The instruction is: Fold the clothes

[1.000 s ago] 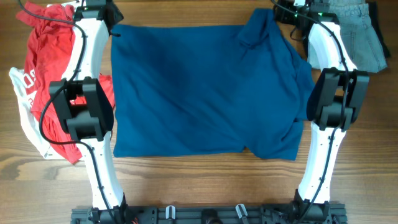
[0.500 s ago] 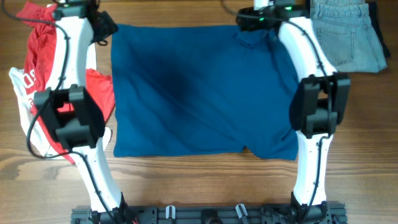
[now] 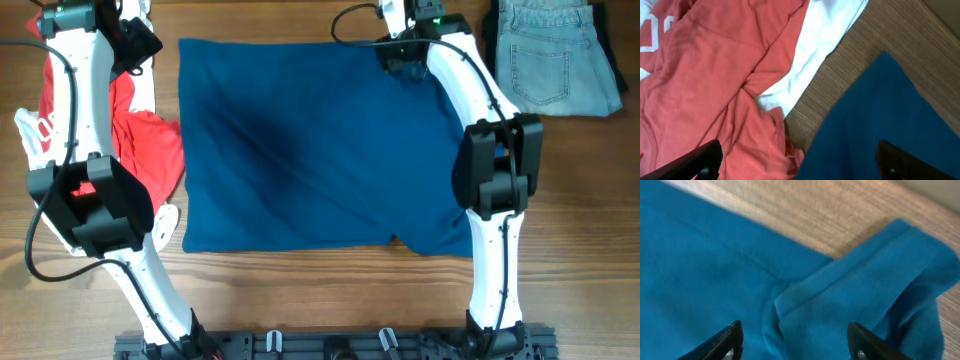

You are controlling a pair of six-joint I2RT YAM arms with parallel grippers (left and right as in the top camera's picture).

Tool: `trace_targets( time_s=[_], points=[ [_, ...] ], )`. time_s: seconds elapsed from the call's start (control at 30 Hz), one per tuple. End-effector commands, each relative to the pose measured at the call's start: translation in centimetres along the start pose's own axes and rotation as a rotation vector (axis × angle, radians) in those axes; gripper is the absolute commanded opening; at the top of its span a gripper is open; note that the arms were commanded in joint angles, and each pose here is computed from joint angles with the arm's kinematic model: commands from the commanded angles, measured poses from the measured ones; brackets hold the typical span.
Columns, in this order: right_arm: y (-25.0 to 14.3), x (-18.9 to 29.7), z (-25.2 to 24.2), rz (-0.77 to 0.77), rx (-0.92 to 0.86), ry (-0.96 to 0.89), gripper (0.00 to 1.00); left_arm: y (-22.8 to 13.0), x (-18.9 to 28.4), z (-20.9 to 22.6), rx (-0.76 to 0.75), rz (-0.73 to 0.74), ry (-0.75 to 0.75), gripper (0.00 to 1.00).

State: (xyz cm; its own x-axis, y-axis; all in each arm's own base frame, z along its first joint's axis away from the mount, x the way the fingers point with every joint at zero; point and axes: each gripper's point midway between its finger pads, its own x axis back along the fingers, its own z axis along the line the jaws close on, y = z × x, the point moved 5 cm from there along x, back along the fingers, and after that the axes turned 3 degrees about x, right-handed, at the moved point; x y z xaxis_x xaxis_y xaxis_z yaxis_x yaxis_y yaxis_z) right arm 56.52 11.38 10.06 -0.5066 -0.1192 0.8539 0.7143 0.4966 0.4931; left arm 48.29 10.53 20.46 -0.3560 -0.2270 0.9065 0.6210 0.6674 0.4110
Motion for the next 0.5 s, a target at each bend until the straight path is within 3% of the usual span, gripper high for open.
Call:
trace_targets(
  time_s=[0.0,0.1,0.47],
  points=[
    [-1.2,-1.9,0.6,0.048,0.060,0.002,0.62,-0.2,0.2,-0.2,0.008,0.009,-0.012,0.97],
    [-1.3,-2.2,0.9,0.044,0.041,0.026,0.55,-0.2,0.2,-0.2,0.008,0.013,-0.012,0.95],
    [-1.5,-3.8,1.1,0.029,0.021,0.034,0.51,-0.2,0.2,-0.2,0.007,0.012,-0.013,0.95]
  ],
)
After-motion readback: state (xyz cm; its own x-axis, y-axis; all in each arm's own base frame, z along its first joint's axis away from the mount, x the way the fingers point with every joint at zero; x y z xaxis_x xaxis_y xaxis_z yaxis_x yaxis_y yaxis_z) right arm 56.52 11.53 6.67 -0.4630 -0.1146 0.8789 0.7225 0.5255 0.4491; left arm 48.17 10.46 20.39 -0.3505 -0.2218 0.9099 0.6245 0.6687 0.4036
